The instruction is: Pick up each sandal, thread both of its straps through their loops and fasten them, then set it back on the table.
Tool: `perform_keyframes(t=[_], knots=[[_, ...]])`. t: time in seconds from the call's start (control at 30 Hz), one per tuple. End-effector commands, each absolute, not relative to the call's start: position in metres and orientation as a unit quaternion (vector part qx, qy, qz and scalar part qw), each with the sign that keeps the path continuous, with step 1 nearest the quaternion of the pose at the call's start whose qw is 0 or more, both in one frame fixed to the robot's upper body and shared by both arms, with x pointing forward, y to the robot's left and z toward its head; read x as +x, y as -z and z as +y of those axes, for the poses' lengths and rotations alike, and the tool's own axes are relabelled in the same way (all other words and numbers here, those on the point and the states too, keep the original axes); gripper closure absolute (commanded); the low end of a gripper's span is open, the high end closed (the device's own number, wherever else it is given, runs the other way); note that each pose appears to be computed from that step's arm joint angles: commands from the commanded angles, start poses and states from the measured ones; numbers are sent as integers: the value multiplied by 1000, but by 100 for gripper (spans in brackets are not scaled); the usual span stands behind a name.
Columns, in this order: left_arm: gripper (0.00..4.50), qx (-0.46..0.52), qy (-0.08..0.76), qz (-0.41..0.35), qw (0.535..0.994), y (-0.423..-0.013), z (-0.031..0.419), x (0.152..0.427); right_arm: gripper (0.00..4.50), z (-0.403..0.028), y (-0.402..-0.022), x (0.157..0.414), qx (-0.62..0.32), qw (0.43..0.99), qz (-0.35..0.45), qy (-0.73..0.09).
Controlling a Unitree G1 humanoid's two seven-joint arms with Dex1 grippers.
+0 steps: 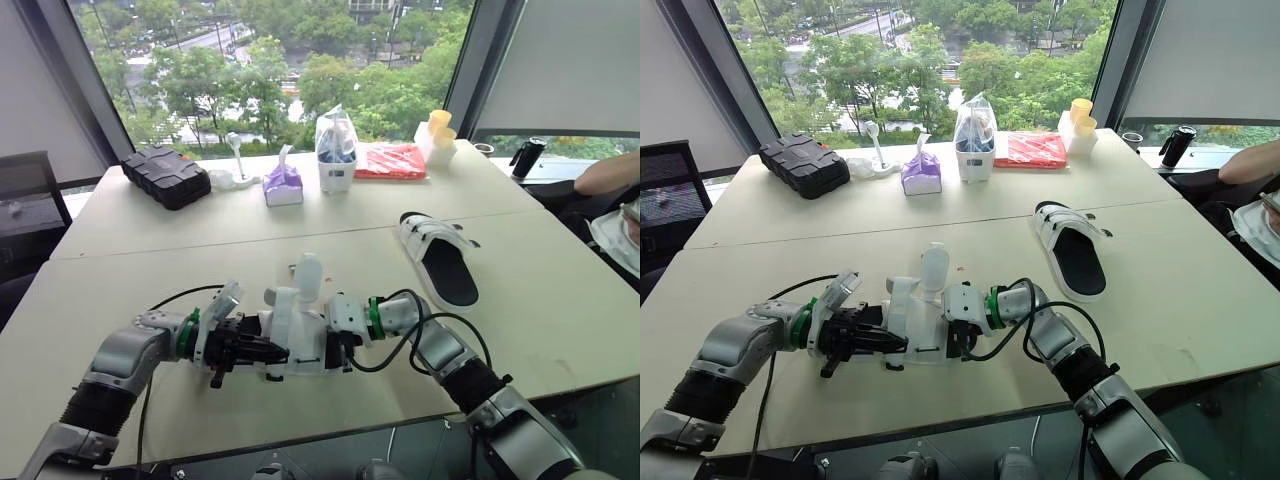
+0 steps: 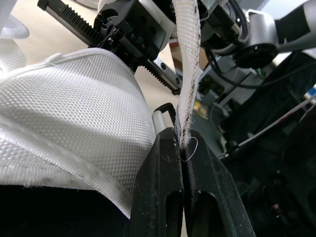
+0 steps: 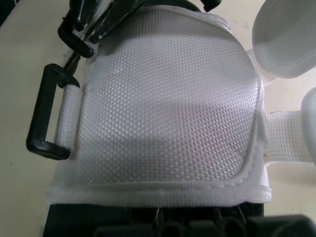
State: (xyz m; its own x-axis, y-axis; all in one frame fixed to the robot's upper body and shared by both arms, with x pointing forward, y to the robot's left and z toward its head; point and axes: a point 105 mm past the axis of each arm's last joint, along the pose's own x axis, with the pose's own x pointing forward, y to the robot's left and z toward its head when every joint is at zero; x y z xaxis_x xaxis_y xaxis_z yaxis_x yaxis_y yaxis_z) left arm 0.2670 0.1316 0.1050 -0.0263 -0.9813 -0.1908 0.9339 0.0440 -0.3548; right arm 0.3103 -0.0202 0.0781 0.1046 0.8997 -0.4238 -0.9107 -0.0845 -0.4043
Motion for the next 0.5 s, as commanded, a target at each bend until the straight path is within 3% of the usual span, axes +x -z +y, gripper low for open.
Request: perform_keyframes(t=[0.03,0.13,0.37,0.5], knots=[[448,-32,682,220,697,-95,138,261,450,-42,-35,310,-326,674,109,-654],[361,-44,679,223,698,-98,142,257,450,-42,-35,310,-326,674,109,-653],[6,-56,664,227,710,-108,165,237,450,-42,-36,311,-326,676,108,-652],[2,-56,660,245,708,-99,176,210,450,-42,-35,312,-327,678,106,-650]])
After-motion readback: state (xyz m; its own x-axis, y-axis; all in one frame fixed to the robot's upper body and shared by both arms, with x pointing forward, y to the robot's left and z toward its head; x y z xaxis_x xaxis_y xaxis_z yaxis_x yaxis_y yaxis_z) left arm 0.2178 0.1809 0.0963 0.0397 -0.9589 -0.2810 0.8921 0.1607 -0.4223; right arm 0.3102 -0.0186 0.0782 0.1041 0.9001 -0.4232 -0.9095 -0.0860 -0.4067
